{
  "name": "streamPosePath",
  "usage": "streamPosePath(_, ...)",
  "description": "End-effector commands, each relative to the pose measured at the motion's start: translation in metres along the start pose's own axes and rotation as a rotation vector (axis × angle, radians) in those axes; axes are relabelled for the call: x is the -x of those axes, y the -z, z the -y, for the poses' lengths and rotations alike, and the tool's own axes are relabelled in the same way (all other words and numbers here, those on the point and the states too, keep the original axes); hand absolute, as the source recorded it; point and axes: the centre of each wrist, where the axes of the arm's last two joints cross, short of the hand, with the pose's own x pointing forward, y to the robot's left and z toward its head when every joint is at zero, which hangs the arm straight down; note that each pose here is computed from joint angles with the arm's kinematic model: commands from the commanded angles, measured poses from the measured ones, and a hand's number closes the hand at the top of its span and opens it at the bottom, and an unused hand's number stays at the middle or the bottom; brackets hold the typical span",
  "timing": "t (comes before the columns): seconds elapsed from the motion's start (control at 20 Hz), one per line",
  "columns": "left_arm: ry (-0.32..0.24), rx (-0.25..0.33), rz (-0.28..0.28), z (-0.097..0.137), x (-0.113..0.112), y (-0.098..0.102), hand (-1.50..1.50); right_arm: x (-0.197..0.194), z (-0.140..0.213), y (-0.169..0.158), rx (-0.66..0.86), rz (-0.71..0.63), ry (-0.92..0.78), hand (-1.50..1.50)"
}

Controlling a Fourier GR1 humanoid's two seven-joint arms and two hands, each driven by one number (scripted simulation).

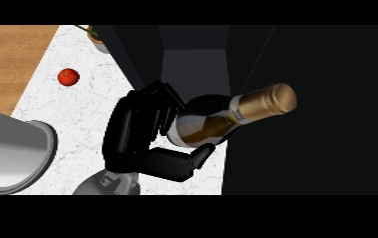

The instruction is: Pick up the wine, place it into the cabinet and close the cabinet

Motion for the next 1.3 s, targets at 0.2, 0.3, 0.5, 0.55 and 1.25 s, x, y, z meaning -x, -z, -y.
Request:
streamPosePath(0.2, 0.056, -0.041, 0.015, 0.038, 0.002, 0.022, 1.50, -0.018, 0.005, -0.019, -0.040, 0.049, 0.037, -1.50)
streamPosePath(0.3, 0.053, -0.052, -0.012, 0.032, 0.009, 0.042, 1.50, -0.018, 0.008, -0.021, -0.040, 0.052, 0.017, -1.50)
streamPosePath(0.5, 0.091, -0.072, 0.010, 0.033, 0.015, 0.036, 1.50, -0.026, 0.000, -0.030, -0.052, 0.034, 0.027, -1.50)
streamPosePath(0.55, 0.087, -0.064, 0.033, 0.043, 0.005, 0.036, 1.50, -0.024, 0.013, -0.018, -0.044, 0.051, 0.021, -1.50)
streamPosePath(1.25, 0.025, -0.151, 0.000, 0.026, 0.056, 0.051, 1.50, -0.029, 0.004, -0.005, -0.054, 0.054, 0.028, -1.50)
